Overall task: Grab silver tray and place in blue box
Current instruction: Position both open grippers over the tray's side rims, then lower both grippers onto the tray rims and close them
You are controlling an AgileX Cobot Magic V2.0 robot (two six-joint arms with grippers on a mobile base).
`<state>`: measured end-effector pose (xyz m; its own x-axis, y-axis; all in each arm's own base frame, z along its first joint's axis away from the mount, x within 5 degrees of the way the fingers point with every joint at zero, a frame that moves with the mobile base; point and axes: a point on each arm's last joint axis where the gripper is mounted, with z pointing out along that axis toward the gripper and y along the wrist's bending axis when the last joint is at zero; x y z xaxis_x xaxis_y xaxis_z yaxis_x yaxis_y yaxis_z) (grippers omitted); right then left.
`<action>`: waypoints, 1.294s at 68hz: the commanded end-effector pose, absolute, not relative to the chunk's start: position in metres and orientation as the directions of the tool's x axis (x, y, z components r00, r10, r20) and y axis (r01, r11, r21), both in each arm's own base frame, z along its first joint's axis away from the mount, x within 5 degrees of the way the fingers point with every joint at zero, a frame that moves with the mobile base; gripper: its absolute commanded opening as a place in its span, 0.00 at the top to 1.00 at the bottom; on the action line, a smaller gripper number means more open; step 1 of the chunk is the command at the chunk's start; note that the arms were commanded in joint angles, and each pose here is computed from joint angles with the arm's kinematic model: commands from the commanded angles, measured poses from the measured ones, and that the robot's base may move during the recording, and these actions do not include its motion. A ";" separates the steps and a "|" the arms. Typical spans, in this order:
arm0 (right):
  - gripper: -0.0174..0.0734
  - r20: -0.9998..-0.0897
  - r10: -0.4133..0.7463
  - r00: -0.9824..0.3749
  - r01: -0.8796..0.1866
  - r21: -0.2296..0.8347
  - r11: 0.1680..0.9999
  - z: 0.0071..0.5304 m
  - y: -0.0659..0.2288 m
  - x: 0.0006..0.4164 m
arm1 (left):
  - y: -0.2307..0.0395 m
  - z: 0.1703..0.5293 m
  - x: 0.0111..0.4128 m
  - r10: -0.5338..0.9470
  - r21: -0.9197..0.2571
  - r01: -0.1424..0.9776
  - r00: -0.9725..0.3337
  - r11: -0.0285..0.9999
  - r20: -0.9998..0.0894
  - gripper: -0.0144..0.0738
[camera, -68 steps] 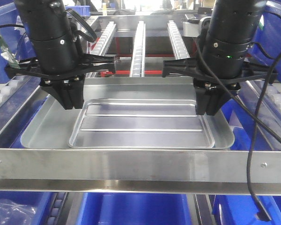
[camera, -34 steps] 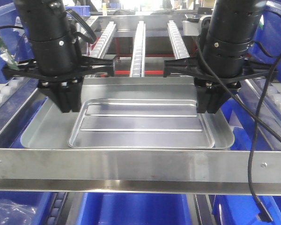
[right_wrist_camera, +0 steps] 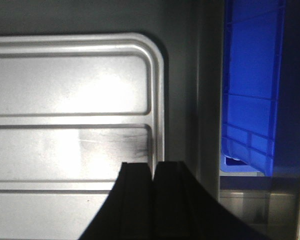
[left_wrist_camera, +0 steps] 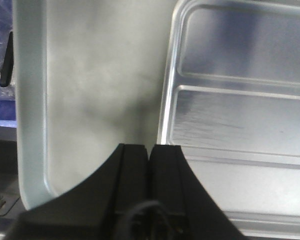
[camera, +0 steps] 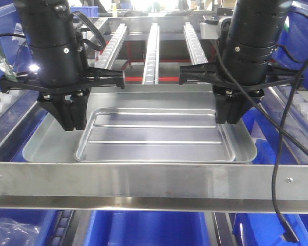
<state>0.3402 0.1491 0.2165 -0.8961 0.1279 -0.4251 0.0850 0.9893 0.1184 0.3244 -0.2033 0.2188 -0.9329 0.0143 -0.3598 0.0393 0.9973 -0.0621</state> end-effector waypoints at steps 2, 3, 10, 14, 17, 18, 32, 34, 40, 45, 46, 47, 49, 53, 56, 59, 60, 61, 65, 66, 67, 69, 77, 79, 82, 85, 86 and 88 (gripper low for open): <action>0.72 -0.520 0.128 -0.845 0.052 0.158 0.986 0.246 0.149 0.343 | -0.208 0.247 0.327 -0.001 -0.123 0.062 -0.891 0.990 -0.455 0.94; 0.72 -0.520 0.128 -0.845 0.052 0.158 0.986 0.246 0.149 0.343 | -0.208 0.247 0.327 -0.002 -0.126 0.063 -0.889 0.990 -0.458 0.94; 0.72 -0.519 0.128 -0.845 0.053 0.158 0.986 0.246 0.149 0.343 | -0.209 0.248 0.328 -0.004 -0.136 0.068 -0.882 0.988 -0.471 0.94; 0.72 -0.514 0.127 -0.848 0.055 0.154 0.987 0.246 0.149 0.343 | -0.209 0.248 0.328 -0.004 -0.139 0.070 -0.880 0.988 -0.474 0.94; 0.72 -0.512 0.127 -0.850 0.056 0.151 0.987 0.245 0.148 0.342 | -0.209 0.248 0.328 -0.003 -0.139 0.072 -0.880 0.988 -0.476 0.94; 0.72 -0.511 0.127 -0.850 0.057 0.151 0.987 0.245 0.148 0.342 | -0.210 0.248 0.328 -0.003 -0.140 0.072 -0.879 0.987 -0.477 0.94; 0.72 -0.510 0.127 -0.851 0.057 0.150 0.987 0.245 0.148 0.342 | -0.210 0.249 0.329 -0.005 -0.149 0.077 -0.873 0.986 -0.487 0.94; 0.72 -0.509 0.127 -0.851 0.058 0.150 0.987 0.245 0.148 0.342 | -0.210 0.249 0.329 -0.005 -0.147 0.076 -0.874 0.986 -0.486 0.94; 0.72 -0.508 0.127 -0.852 0.058 0.149 0.987 0.245 0.148 0.342 | -0.210 0.249 0.329 -0.004 -0.146 0.076 -0.875 0.986 -0.485 0.94; 0.68 -0.505 0.126 -0.854 0.060 0.146 0.987 0.245 0.148 0.342 | -0.210 0.248 0.329 -0.003 -0.142 0.074 -0.877 0.987 -0.480 0.94; 0.67 -0.504 0.126 -0.854 0.060 0.146 0.988 0.245 0.148 0.342 | -0.209 0.248 0.328 -0.002 -0.140 0.073 -0.879 0.988 -0.477 0.94; 0.66 -0.503 0.126 -0.855 0.061 0.145 0.988 0.245 0.148 0.342 | -0.209 0.248 0.328 -0.002 -0.138 0.072 -0.880 0.988 -0.475 0.94; 0.64 -0.501 0.126 -0.856 0.062 0.143 0.988 0.245 0.148 0.341 | -0.209 0.248 0.328 -0.001 -0.134 0.070 -0.882 0.988 -0.471 0.94; 0.58 -0.500 0.126 -0.857 0.062 0.142 0.988 0.245 0.148 0.341 | -0.208 0.247 0.327 0.000 -0.129 0.068 -0.886 0.989 -0.464 0.89; 0.53 -0.500 0.127 -0.857 0.063 0.143 0.988 0.245 0.148 0.341 | -0.208 0.247 0.327 0.000 -0.129 0.068 -0.886 0.989 -0.464 0.83; 0.49 -0.501 0.127 -0.856 0.062 0.144 0.988 0.245 0.148 0.341 | -0.208 0.247 0.327 0.000 -0.129 0.068 -0.886 0.989 -0.464 0.74; 0.48 -0.502 0.127 -0.856 0.062 0.144 0.988 0.245 0.148 0.341 | -0.208 0.247 0.327 0.000 -0.129 0.068 -0.886 0.989 -0.464 0.71; 0.47 -0.502 0.127 -0.855 0.062 0.145 0.988 0.245 0.148 0.342 | -0.208 0.247 0.327 0.000 -0.129 0.068 -0.886 0.989 -0.464 0.67; 0.44 -0.502 0.127 -0.855 0.062 0.144 0.988 0.245 0.148 0.342 | -0.209 0.248 0.328 -0.001 -0.133 0.069 -0.883 0.989 -0.468 0.59; 0.43 -0.501 0.127 -0.856 0.062 0.144 0.988 0.244 0.148 0.342 | -0.209 0.248 0.328 -0.001 -0.134 0.070 -0.883 0.989 -0.470 0.57; 0.43 -0.501 0.127 -0.856 0.062 0.144 0.988 0.244 0.148 0.342 | -0.209 0.248 0.328 -0.001 -0.134 0.070 -0.883 0.988 -0.470 0.56; 0.42 -0.502 0.127 -0.856 0.061 0.145 0.988 0.244 0.148 0.342 | -0.209 0.248 0.328 -0.002 -0.136 0.071 -0.882 0.988 -0.472 0.56; 0.42 -0.506 0.125 -0.854 0.056 0.149 0.987 0.239 0.150 0.345 | -0.210 0.247 0.329 -0.002 -0.142 0.075 -0.878 0.987 -0.479 0.56; 0.42 -0.505 0.124 -0.854 0.056 0.149 0.987 0.238 0.150 0.346 | -0.210 0.246 0.330 -0.002 -0.142 0.075 -0.878 0.987 -0.479 0.56; 0.42 -0.501 0.123 -0.857 0.055 0.147 0.988 0.235 0.151 0.347 | -0.211 0.245 0.330 -0.002 -0.143 0.076 -0.877 0.987 -0.480 0.56; 0.42 -0.499 0.122 -0.858 0.055 0.146 0.988 0.233 0.151 0.348 | -0.211 0.243 0.331 0.003 -0.138 0.079 -0.877 0.987 -0.481 0.56; 0.42 -0.499 0.121 -0.858 0.055 0.146 0.988 0.232 0.151 0.348 | -0.212 0.242 0.332 0.005 -0.136 0.080 -0.877 0.987 -0.481 0.56; 0.42 -0.496 0.121 -0.860 0.055 0.145 0.988 0.230 0.152 0.348 | -0.212 0.241 0.333 0.012 -0.129 0.084 -0.875 0.988 -0.485 0.56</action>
